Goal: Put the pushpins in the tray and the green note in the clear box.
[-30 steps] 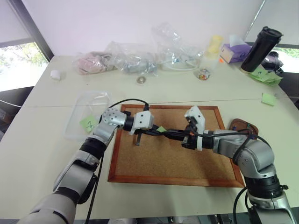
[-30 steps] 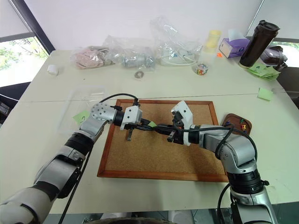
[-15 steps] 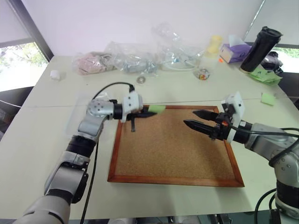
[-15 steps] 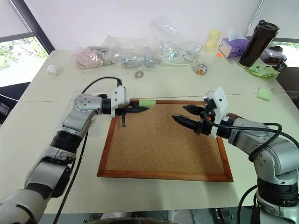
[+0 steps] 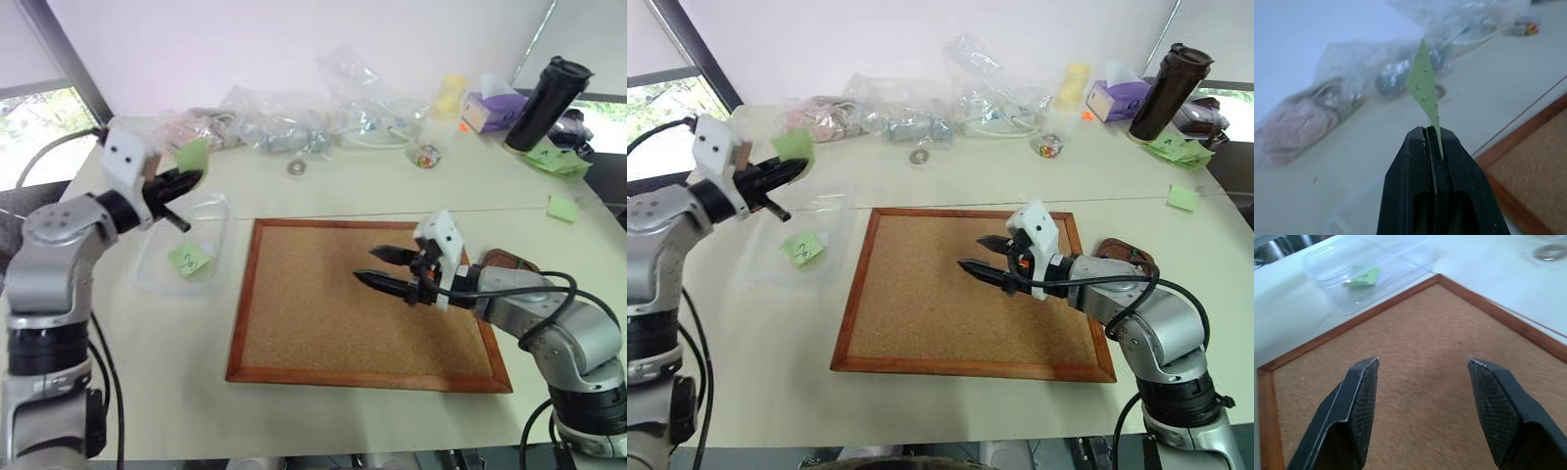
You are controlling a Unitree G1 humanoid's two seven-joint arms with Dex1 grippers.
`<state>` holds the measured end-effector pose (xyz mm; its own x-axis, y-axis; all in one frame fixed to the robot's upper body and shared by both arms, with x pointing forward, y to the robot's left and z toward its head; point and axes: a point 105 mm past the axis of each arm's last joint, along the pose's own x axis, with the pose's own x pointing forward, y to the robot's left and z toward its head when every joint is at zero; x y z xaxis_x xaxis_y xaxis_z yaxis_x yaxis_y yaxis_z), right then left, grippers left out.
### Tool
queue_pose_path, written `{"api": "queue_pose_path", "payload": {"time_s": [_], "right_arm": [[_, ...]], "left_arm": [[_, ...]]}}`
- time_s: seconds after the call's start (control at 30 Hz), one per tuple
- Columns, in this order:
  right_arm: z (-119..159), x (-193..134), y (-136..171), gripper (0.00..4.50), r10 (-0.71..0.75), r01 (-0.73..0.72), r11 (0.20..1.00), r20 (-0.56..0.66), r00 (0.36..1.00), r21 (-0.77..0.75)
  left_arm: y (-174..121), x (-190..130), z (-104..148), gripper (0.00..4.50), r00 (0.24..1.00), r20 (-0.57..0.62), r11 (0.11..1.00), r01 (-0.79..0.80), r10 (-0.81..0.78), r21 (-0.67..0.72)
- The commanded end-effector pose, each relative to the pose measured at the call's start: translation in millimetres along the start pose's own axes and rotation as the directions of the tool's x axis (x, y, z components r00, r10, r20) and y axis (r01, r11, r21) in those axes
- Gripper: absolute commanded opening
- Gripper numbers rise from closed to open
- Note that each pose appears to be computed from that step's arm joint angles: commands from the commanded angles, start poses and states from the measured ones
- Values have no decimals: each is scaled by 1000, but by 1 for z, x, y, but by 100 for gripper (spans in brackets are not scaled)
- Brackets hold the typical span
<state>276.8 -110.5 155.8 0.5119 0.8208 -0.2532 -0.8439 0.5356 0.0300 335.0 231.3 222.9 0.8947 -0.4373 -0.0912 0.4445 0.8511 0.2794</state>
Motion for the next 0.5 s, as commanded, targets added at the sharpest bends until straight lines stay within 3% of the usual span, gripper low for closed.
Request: {"api": "queue_pose_path", "payload": {"time_s": [0.03,0.17,0.3,0.33,0.5], "right_arm": [[8,0,-4,292,7,-7,999,12,1000,-53],[7,3,-6,292,13,-13,997,1,1000,-72],[7,1,-8,296,6,-6,997,-1,1000,-76],[7,0,-9,296,3,-3,997,-2,1000,-77],[4,-5,-12,296,-19,18,997,-13,1000,-73]], "left_arm": [[-1,-12,-14,0,998,-55,1000,-22,22,4],[-7,-12,-42,0,992,-127,999,-11,7,-32],[-8,-13,-58,142,989,-147,998,-11,2,-61],[-7,-14,-58,196,990,-138,997,-15,5,-73],[-15,-17,-30,444,996,-34,991,78,-82,-107]]}}
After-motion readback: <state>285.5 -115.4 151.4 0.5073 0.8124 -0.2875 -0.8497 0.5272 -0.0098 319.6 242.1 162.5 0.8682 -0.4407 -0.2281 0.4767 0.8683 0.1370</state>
